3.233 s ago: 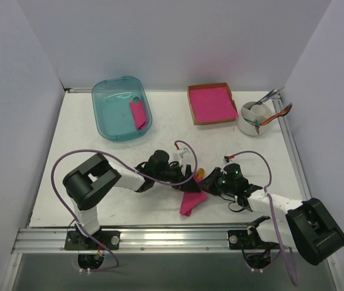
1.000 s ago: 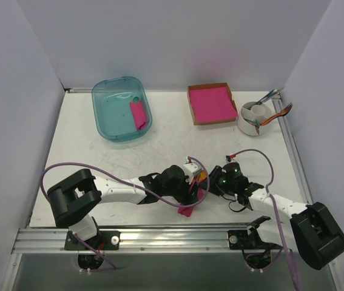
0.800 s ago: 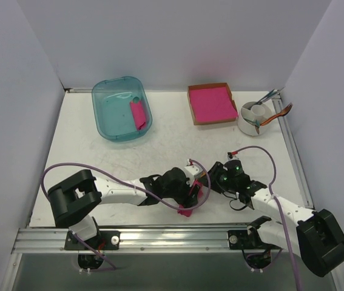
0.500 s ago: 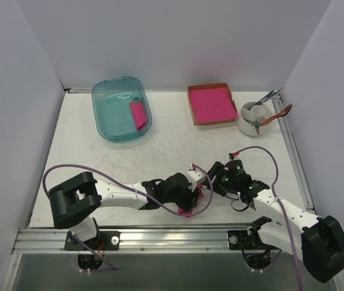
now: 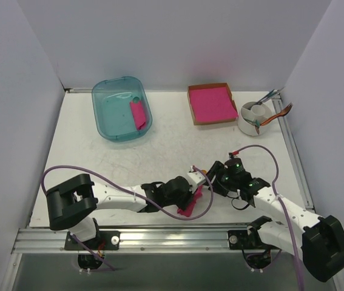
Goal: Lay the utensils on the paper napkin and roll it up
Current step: Pick up the utensils from the center of the board.
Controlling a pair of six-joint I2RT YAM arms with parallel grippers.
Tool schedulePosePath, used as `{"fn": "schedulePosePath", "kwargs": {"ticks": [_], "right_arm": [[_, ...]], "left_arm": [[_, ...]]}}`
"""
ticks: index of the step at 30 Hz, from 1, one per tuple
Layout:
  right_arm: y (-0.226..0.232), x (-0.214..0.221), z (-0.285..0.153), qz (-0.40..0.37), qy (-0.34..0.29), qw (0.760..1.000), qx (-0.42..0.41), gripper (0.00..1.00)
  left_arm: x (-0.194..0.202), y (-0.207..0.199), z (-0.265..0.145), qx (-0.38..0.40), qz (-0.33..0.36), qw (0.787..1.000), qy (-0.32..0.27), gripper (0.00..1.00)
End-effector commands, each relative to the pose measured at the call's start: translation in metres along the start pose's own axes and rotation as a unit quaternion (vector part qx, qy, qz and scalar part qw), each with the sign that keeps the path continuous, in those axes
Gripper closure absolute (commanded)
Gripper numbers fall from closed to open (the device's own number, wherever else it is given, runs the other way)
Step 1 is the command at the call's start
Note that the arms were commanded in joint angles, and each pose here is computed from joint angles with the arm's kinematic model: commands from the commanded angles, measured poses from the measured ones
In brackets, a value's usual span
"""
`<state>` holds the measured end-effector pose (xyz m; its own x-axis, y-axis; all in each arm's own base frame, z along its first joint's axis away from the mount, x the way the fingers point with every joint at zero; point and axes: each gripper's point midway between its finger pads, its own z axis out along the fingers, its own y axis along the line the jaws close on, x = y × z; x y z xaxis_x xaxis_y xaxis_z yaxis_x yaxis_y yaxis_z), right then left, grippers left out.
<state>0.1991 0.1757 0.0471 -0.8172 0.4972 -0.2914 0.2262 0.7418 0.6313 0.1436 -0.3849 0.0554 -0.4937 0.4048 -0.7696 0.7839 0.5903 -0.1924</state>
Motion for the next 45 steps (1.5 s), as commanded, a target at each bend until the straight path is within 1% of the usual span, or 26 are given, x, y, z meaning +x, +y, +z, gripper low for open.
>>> {"fn": "schedulePosePath", "kwargs": {"ticks": [1, 2, 3, 5, 9, 16, 24, 30, 41, 45], "right_arm": [[0.003, -0.003, 0.004, -0.004, 0.000, 1.000, 0.003, 0.44], [0.004, -0.004, 0.005, -0.004, 0.002, 1.000, 0.002, 0.43], [0.004, -0.003, 0.006, -0.004, 0.003, 1.000, 0.004, 0.37], [0.006, -0.005, 0.007, -0.008, 0.004, 1.000, 0.003, 0.32], [0.013, -0.006, 0.010, -0.015, 0.008, 1.000, -0.008, 0.30], [0.021, -0.001, 0.021, -0.027, 0.028, 0.999, -0.036, 0.32], [0.012, 0.008, 0.029, -0.029, 0.046, 0.998, -0.025, 0.33], [0.010, 0.015, 0.027, -0.034, 0.056, 0.998, -0.025, 0.35], [-0.013, 0.030, 0.021, -0.044, 0.070, 0.997, -0.004, 0.34], [-0.017, 0.033, 0.018, -0.051, 0.076, 0.996, 0.002, 0.36]], "left_arm": [[-0.014, -0.005, -0.010, -0.011, 0.022, 0.999, -0.020, 0.86], [-0.014, -0.005, -0.012, -0.012, 0.025, 0.999, -0.020, 0.89], [-0.015, -0.005, -0.012, -0.016, 0.029, 0.999, -0.021, 0.97], [-0.014, -0.008, -0.015, -0.017, 0.038, 0.999, -0.021, 0.98], [-0.015, -0.014, -0.021, -0.014, 0.056, 0.998, -0.032, 0.98], [-0.016, -0.019, -0.029, -0.004, 0.070, 0.996, -0.049, 0.98], [-0.006, -0.020, -0.022, -0.008, 0.079, 0.996, -0.034, 0.98], [-0.006, -0.027, -0.018, -0.001, 0.089, 0.995, -0.038, 0.98], [0.001, -0.035, -0.007, 0.003, 0.101, 0.994, -0.027, 0.98], [0.003, -0.038, -0.004, 0.005, 0.108, 0.994, -0.026, 0.98]]}}
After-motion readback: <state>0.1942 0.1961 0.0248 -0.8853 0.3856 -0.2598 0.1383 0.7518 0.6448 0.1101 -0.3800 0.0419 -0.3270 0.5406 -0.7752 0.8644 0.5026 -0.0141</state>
